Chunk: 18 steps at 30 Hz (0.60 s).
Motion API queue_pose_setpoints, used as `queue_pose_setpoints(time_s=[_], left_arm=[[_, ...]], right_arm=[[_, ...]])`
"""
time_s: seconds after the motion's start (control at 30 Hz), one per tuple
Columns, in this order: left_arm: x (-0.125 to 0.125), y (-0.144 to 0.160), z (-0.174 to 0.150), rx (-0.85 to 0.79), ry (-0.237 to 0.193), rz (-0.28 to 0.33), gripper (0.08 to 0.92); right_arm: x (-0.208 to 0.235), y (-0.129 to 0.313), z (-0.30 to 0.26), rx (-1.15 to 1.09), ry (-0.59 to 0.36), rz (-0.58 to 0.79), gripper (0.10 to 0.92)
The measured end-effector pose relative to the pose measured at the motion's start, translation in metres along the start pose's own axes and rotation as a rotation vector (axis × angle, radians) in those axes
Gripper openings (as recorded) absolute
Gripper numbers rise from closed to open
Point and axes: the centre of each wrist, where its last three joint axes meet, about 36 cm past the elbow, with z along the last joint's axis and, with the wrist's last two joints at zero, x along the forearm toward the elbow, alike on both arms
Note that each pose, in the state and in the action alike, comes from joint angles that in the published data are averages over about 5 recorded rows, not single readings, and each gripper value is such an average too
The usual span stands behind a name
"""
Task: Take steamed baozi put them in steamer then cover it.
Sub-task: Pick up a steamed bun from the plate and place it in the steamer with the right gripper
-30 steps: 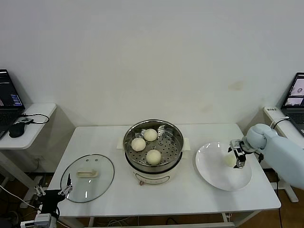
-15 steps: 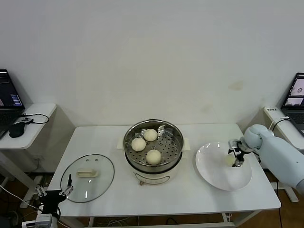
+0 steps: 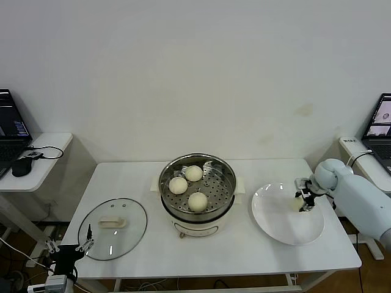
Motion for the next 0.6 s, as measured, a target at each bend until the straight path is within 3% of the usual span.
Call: queue_pose_setpoints(time_s=[0.27, 0.6], left_arm=[[0.000, 0.002, -0.004, -0.002, -0.010, 0.000, 0.823], [-0.001, -0.001, -0.010, 0.004, -0.026, 0.010, 0.823]], right_arm=[[0.028, -0.006, -0.004, 0.008, -0.011, 0.015, 0.551], [0.117, -0.030, -0.039, 0.050, -0.076, 0.096, 0.558]])
